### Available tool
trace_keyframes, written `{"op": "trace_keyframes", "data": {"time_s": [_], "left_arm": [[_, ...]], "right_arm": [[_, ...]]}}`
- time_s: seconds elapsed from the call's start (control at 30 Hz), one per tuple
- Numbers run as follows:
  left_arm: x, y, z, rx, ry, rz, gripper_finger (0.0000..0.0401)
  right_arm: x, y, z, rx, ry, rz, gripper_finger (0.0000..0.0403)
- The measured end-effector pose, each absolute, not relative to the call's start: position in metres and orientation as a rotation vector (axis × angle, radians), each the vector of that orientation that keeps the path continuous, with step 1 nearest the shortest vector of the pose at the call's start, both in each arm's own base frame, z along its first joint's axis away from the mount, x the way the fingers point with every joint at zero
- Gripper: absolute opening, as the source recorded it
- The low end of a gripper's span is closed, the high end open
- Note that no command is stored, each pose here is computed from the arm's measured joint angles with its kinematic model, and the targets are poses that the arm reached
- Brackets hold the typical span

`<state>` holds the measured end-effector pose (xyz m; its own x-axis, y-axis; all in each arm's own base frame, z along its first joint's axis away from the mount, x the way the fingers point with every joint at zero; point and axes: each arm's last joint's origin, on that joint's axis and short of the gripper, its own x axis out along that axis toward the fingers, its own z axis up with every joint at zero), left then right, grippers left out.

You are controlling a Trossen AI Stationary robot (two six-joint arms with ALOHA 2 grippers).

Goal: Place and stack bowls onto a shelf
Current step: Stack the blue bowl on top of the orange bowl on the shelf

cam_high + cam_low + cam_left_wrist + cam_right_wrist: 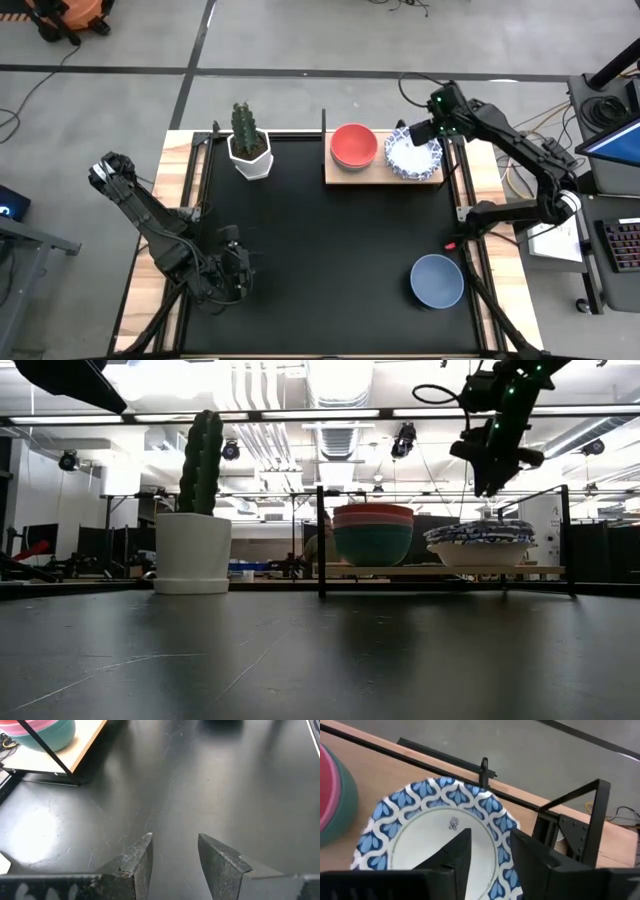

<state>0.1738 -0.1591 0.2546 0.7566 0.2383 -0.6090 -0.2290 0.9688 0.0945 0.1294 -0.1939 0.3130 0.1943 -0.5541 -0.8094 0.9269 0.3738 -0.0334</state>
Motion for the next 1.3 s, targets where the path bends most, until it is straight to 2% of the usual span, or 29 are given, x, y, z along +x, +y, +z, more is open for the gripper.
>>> {"op": "trace_keyframes", "data": {"time_s": [0.17, 0.33, 0.53, 0.67, 0.83, 1.0, 1.2, 1.3], "left_arm": [[0.174, -0.159, 0.255, -0.011, 0.661, 0.264, 0.0139], [0.175, -0.159, 0.255, -0.044, 0.637, 0.292, 0.0139], [0.180, -0.163, 0.250, -0.029, 0.580, 0.345, 0.0139], [0.186, -0.165, 0.245, -0.015, 0.562, 0.372, 0.0139], [0.192, -0.167, 0.242, -0.025, 0.553, 0.384, 0.0139], [0.195, -0.167, 0.239, -0.026, 0.554, 0.390, 0.0139], [0.195, -0.167, 0.240, -0.020, 0.553, 0.390, 0.0139], [0.196, -0.167, 0.240, -0.022, 0.552, 0.391, 0.0139]], "right_arm": [[0.131, -0.186, 0.321, 0.540, 0.800, -1.089, 0.0132], [0.139, -0.158, 0.332, 0.523, 0.725, -0.938, 0.0118], [0.154, -0.101, 0.342, 0.448, 0.613, -0.620, 0.0105], [0.163, -0.060, 0.343, 0.364, 0.616, -0.390, 0.0106], [0.169, -0.012, 0.330, 0.226, 0.745, -0.128, 0.0102], [0.174, 0.020, 0.302, 0.154, 0.950, -0.057, 0.0115], [0.180, 0.048, 0.276, 0.200, 1.157, 0.012, 0.0158], [0.181, 0.061, 0.264, 0.231, 1.276, 0.010, 0.0162]]}}
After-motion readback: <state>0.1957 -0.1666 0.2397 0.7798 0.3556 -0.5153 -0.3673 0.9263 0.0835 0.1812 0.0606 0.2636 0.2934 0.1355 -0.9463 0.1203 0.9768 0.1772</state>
